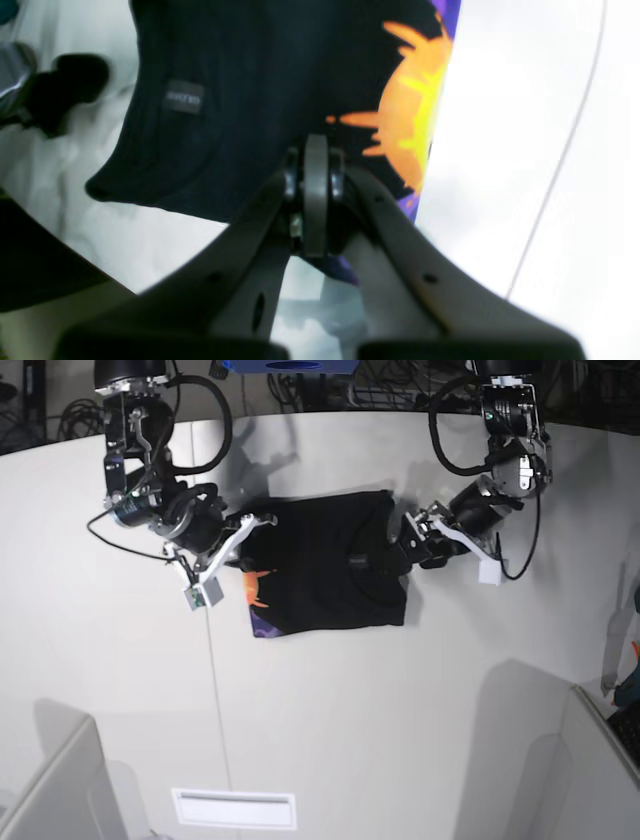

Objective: Fold the T-shirt properly
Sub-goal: 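Grasp the folded bundle's sides with both grippers, then rotate the folded shirt with the left gripper, right gripper withdrawing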

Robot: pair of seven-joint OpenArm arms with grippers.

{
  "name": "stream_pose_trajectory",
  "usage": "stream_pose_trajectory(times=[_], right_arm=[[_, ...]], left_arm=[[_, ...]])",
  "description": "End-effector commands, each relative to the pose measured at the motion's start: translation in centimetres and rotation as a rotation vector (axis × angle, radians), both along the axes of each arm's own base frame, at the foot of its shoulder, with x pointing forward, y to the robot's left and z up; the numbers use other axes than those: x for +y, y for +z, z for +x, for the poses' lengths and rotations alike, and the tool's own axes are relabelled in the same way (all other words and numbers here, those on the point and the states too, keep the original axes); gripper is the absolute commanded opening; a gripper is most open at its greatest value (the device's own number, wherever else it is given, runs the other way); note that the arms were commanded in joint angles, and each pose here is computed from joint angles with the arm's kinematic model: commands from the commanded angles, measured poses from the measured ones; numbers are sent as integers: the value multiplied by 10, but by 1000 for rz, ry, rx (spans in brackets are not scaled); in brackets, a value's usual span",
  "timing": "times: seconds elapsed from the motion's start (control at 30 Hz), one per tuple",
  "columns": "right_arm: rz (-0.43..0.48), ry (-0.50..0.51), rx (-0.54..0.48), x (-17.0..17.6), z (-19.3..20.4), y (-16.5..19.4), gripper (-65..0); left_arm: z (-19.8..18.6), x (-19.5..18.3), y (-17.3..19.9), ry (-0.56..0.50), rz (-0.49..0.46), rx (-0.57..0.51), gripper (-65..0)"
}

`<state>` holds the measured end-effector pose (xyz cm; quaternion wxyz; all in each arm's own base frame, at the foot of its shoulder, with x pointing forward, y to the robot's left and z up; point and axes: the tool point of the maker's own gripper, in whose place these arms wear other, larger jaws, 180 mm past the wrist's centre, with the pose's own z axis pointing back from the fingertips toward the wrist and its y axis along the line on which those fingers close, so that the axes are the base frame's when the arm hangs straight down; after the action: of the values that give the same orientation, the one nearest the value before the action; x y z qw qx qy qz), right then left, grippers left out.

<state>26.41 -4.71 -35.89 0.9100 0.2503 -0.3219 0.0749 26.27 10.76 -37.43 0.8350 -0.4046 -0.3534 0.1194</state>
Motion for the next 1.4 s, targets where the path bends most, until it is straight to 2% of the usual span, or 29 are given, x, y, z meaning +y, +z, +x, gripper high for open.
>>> stream_pose_trajectory(times=[0.0,0.1,0.3,0.37,0.53,0.6,0.7,0.8,0.93,1.0,1.2,1.37], right_arm=[[13,-21,-47,-6,8,11,-650],[6,-52,-47,-17,10,11,-650],[-6,-30,-81,-28,7,11,-650],[-10,-35,-87,-33,6,11,-650],[-29,-91,-85,-55,6,10,-650],[-41,-75,-103,-60,5,11,-650],[-66,-47,-132,-72,0,12,-650],[-84,-66,-131,-85,-3,11,-650],[-101,-110,-124,-101,-6,9,-650],[-110,-125,-113,-108,-10,7,-650],[-121,-133,-106,-114,-13,5,-650],[-134,-163,-102,-125,-14,5,-650]], left_arm=[[6,-1,3,5,7,-9,0],[4,-9,-13,27,17,77,0],[5,-8,-31,76,1,175,0],[2,-17,-39,58,-1,214,0],[6,-38,-40,6,-6,228,-10],[5,-40,-41,5,-6,238,-130],[6,-39,-41,8,-6,236,-397],[6,-38,-41,8,-3,236,-650],[12,-41,-38,-16,18,220,-650],[7,-39,-44,-88,112,228,-650],[-11,-40,-65,-448,495,284,-650],[-5,-27,-69,-638,869,164,-650]])
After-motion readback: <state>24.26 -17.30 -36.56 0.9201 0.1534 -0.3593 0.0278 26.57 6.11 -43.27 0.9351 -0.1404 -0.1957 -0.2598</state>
